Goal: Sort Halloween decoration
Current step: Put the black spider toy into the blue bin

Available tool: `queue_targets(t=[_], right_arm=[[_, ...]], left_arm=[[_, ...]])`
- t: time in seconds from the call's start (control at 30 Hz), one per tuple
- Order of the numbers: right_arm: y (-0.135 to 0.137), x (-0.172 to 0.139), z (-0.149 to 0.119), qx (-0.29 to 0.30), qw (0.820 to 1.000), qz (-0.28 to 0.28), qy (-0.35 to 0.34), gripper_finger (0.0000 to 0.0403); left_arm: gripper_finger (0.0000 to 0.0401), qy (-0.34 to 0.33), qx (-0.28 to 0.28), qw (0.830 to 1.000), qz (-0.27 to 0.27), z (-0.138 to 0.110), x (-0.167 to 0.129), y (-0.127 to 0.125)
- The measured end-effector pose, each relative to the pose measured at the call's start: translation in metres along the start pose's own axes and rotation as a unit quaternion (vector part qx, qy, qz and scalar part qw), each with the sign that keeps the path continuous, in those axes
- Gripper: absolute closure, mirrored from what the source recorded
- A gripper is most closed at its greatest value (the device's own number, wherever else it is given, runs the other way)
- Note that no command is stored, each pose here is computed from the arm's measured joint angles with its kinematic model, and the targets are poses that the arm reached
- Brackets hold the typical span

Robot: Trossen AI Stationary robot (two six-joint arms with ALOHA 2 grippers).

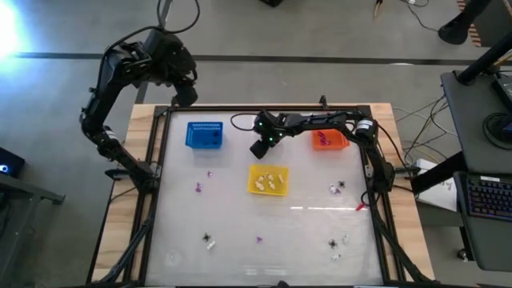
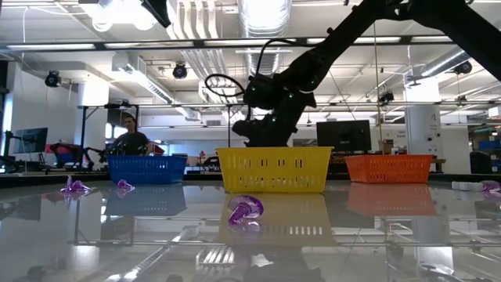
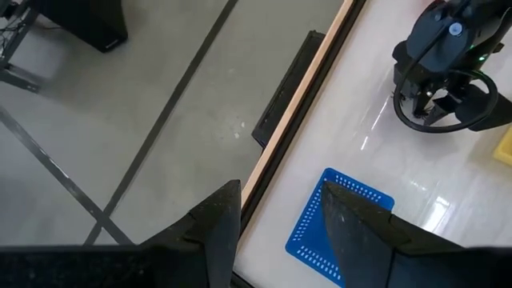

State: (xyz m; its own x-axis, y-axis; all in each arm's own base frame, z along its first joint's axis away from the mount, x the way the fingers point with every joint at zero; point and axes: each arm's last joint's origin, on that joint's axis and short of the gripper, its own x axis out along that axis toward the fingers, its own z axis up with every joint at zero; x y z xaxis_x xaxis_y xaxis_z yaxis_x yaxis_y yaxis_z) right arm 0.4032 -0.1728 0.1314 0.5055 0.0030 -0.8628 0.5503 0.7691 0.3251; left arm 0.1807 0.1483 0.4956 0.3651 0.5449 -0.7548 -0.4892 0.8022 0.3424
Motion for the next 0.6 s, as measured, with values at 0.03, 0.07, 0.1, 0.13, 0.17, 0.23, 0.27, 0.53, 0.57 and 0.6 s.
queue_targets(t=[0.03,0.07,0.1,0.13,0.17,0.23,0.27,0.53,0.57,0.6], right_arm=[[0.0,0.0,0.0,0.0,1.0,-0.001,0.002,0.0273],[0.0,-0.001,0.0,-0.002,1.0,0.0,0.0,0.0273],[0.001,-0.003,0.001,-0.004,1.0,0.0,-0.002,0.0273],[0.002,-0.006,0.001,-0.006,1.0,0.0,-0.002,0.0273],[0.002,-0.008,0.001,-0.007,1.0,-0.003,-0.003,0.0273],[0.003,-0.011,0.003,-0.011,1.0,-0.013,-0.006,0.0273],[0.003,-0.012,0.004,-0.014,1.0,-0.014,-0.006,0.0273],[0.0,-0.01,0.002,-0.012,0.999,-0.023,0.02,0.0273],[0.0,-0.01,0.002,-0.012,0.999,-0.023,0.02,0.0273],[0.0,-0.01,0.002,-0.014,0.999,-0.023,0.019,0.0273]], left_arm=[[0.0244,0.001,0.0,1.0,0.0,0.0,0.001,0.0],[0.0244,0.002,0.0,1.0,-0.001,0.001,0.002,0.0],[0.0244,0.003,0.001,1.0,-0.001,0.001,0.002,0.0],[0.0244,0.004,0.001,1.0,-0.001,0.001,0.003,0.0],[0.0244,0.005,0.001,1.0,-0.002,0.002,0.004,0.0],[0.0244,0.005,0.001,1.0,-0.004,0.002,0.005,-0.001],[0.0244,0.006,0.002,1.0,-0.006,0.003,0.006,-0.001],[0.0244,0.008,0.002,1.0,-0.008,0.004,0.008,-0.001],[0.0244,0.008,0.002,1.0,-0.008,0.004,0.008,-0.001],[0.0244,0.008,0.002,1.0,-0.007,0.004,0.008,-0.001]])
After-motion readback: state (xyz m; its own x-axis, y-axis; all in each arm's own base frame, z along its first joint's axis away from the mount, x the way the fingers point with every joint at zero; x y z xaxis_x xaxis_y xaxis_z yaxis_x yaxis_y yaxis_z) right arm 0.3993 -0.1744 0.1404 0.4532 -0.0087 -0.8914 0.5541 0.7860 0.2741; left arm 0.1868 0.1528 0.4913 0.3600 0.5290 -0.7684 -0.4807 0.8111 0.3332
